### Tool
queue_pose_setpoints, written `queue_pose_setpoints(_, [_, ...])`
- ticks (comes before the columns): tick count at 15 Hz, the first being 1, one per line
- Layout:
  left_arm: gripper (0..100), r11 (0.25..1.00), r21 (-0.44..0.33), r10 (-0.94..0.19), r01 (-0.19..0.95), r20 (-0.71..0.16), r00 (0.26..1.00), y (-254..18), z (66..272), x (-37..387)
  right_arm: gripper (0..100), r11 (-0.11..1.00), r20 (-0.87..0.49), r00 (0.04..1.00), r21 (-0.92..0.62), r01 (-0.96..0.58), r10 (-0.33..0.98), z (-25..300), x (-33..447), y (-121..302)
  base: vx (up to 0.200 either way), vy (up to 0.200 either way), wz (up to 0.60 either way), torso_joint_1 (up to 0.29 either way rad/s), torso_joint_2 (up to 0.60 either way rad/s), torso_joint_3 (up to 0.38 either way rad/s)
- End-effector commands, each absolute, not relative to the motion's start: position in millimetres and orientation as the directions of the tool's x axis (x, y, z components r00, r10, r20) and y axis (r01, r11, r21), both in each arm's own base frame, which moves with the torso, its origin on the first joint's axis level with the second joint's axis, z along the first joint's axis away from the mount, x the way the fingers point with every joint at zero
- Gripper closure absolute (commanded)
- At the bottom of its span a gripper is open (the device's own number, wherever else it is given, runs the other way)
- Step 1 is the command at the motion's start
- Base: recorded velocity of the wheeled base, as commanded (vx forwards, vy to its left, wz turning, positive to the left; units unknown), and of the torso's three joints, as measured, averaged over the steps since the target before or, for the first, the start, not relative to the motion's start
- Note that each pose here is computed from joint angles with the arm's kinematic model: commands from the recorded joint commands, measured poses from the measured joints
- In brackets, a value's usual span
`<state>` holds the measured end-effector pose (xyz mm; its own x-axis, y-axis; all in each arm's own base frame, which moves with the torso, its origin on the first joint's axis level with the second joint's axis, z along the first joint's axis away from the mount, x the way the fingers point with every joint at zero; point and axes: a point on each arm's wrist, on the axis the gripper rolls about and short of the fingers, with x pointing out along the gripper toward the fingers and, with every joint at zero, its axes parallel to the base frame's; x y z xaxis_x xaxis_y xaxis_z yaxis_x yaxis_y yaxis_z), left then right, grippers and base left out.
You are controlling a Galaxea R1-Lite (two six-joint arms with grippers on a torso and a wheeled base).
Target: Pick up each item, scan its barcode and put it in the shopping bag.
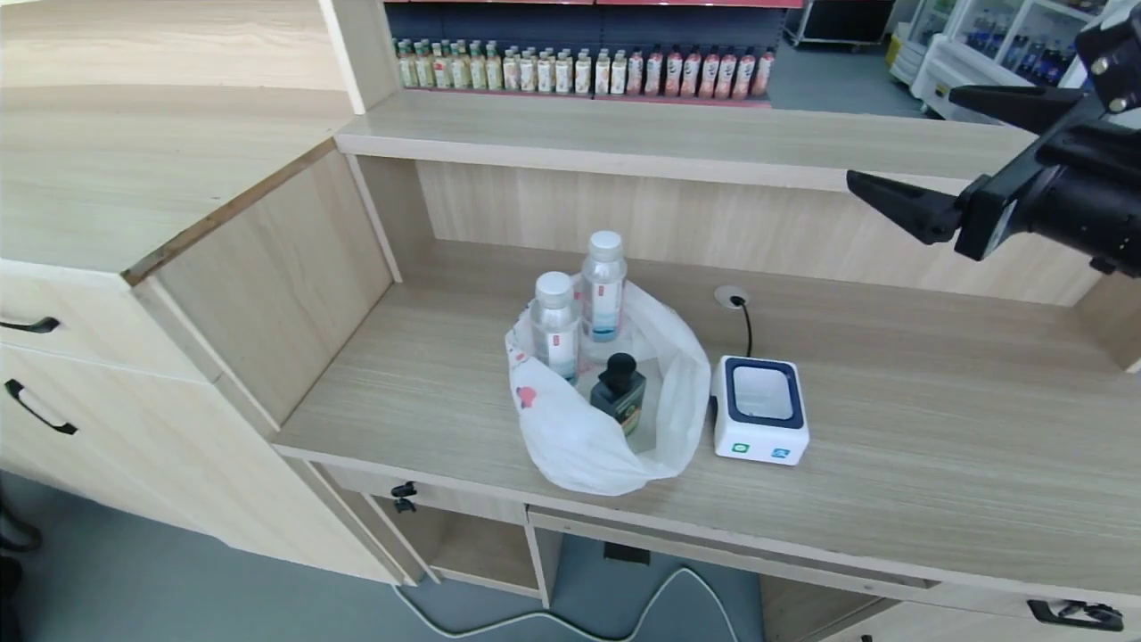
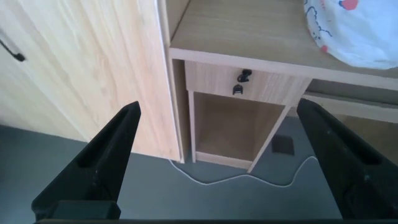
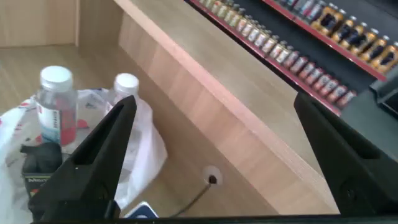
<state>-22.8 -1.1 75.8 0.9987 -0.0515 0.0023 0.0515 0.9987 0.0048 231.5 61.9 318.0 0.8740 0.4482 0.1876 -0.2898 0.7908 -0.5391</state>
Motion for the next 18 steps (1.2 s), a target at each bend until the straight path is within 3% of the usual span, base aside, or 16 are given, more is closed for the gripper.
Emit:
queue_pose_setpoints(1, [0,0.999,0.005,-0.051,0.051,0.003,0.999,-1,76,-23,0,0.894,0.255,0.926,-0.42,-0.152,0.277,380,177,49,0.0,0.0,-0.6,0.007,0.0,0.007])
queue_pose_setpoints(4, [0,0.999,0.005,-0.052,0.052,0.003,0.999,-1,76,-23,0,0.942,0.148,0.984,-0.332,-0.042,0.096,360,160,25,0.0,0.0,-0.2,-0.042,0.13,0.095])
queue_pose_setpoints(5, [0,0.999,0.005,-0.051,0.051,0.003,0.999,-1,76,-23,0,0.957,0.08,0.996,-0.285,0.064,-0.043,334,151,2,0.0,0.0,0.0,-0.071,0.19,0.144])
queue_pose_setpoints(7, [0,0.999,0.005,-0.052,0.052,0.003,0.999,-1,76,-23,0,0.951,0.009,0.985,-0.26,0.166,-0.169,293,119,-15,0.0,0.0,0.0,-0.024,0.1,0.058])
queue_pose_setpoints(12, [0,0.999,0.005,-0.051,0.051,0.002,0.999,-1,76,-23,0,0.972,-0.037,0.99,-0.196,0.128,-0.138,173,32,-4,0.0,0.0,0.0,0.0,0.0,0.0])
queue_pose_setpoints(14, [0,0.999,0.005,-0.051,0.051,0.003,0.999,-1,76,-23,0,0.984,0.041,0.996,-0.156,0.088,-0.083,120,12,-2,0.0,0.0,0.0,0.0,0.0,0.0])
queue_pose_setpoints(16, [0,0.999,0.005,-0.051,0.051,0.003,0.999,-1,76,-23,0,0.98,-0.029,0.99,-0.144,0.134,-0.139,93,-8,-3,0.0,0.0,0.0,0.0,0.0,0.0])
queue_pose_setpoints(18, [0,0.999,0.005,-0.051,0.051,0.003,0.999,-1,76,-23,0,0.965,0.015,0.975,-0.135,0.224,-0.224,87,-17,-3,0.0,0.0,0.0,0.0,0.0,0.0])
